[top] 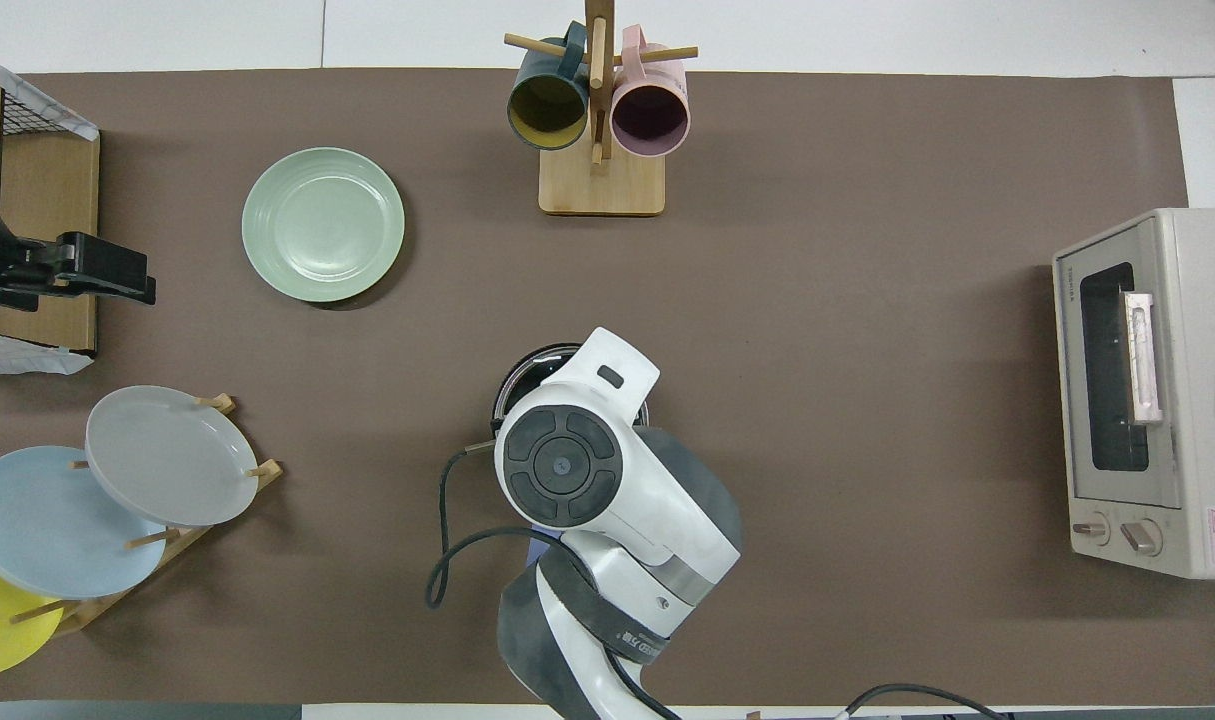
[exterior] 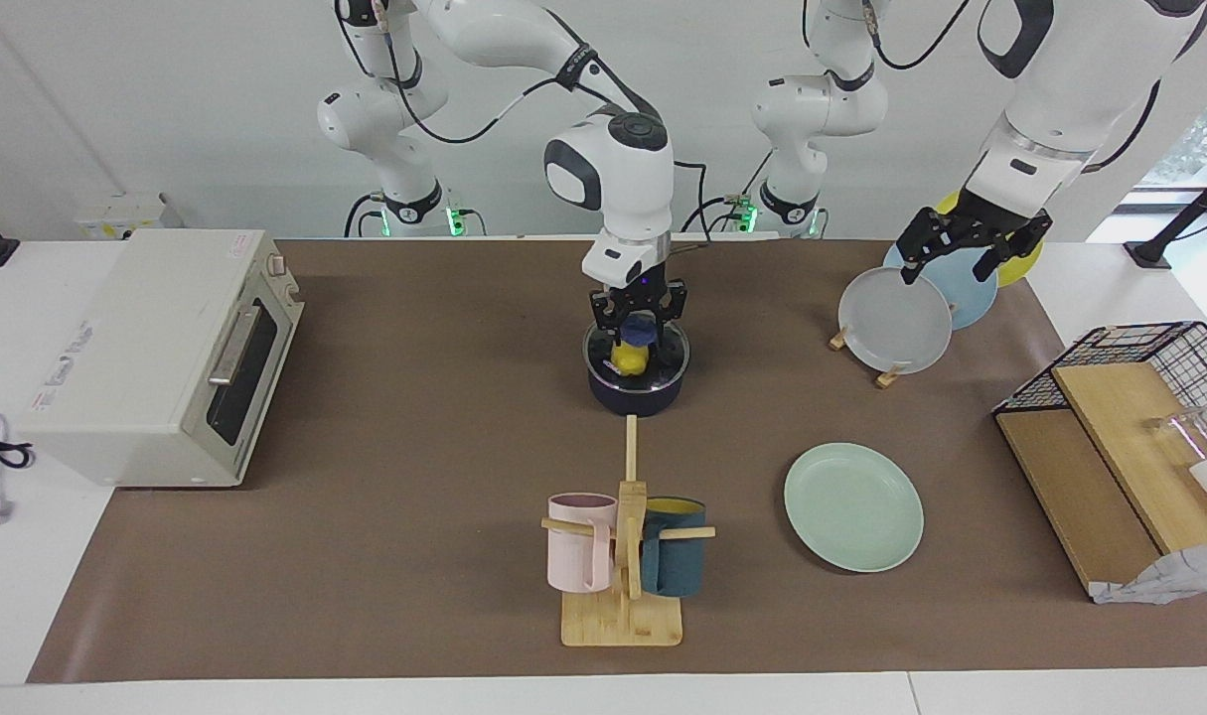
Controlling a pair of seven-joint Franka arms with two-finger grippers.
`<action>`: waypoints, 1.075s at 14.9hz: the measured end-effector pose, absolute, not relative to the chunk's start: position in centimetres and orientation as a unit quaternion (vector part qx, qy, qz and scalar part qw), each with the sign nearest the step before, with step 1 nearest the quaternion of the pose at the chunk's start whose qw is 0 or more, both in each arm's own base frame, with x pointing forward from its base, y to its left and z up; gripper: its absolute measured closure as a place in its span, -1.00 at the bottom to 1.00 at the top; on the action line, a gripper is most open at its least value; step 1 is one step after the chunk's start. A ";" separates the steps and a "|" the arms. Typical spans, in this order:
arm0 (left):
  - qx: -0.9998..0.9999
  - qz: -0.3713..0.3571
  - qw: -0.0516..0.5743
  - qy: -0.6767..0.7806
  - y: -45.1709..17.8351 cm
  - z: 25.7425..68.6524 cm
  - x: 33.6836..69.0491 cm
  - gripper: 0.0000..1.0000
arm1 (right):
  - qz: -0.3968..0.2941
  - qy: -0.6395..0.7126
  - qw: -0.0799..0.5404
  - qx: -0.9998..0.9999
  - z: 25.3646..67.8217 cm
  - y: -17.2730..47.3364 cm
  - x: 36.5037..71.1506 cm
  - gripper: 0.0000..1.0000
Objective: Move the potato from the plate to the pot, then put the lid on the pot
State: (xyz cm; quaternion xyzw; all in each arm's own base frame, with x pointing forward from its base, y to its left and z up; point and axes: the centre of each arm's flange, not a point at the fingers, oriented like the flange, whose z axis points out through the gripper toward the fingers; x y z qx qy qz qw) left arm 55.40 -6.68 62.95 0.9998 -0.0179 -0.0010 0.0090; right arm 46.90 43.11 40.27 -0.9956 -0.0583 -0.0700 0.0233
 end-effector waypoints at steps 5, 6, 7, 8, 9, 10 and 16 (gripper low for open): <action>1.000 -0.001 0.009 -0.018 -6.7 63.0 55.4 -1.00 | -0.071 -0.058 0.025 -0.995 40.2 43.1 47.0 -0.31; 1.000 -0.001 0.009 -0.018 -6.7 62.9 55.4 -1.00 | -0.071 -0.057 0.025 -0.996 40.2 43.1 47.0 -0.31; 1.000 -0.001 0.009 -0.018 -6.7 62.9 55.4 -1.00 | -0.071 -0.056 0.026 -0.996 40.2 43.1 47.0 -0.31; 1.000 -0.001 0.009 -0.018 -6.7 62.9 55.4 -1.00 | -0.070 -0.055 0.026 -0.996 40.2 43.0 47.0 -0.31; 1.000 -0.001 0.009 -0.018 -6.7 62.9 55.4 -1.00 | -0.070 -0.055 0.026 -0.996 40.2 43.0 47.1 -0.31; 1.000 -0.001 0.009 -0.018 -6.7 62.9 55.4 -1.00 | -0.070 -0.055 0.026 -0.996 40.2 43.0 47.1 -0.31; 1.000 -0.001 0.009 -0.018 -6.7 62.9 55.4 -1.00 | -0.072 -0.039 0.025 -0.996 41.9 42.0 48.7 -1.00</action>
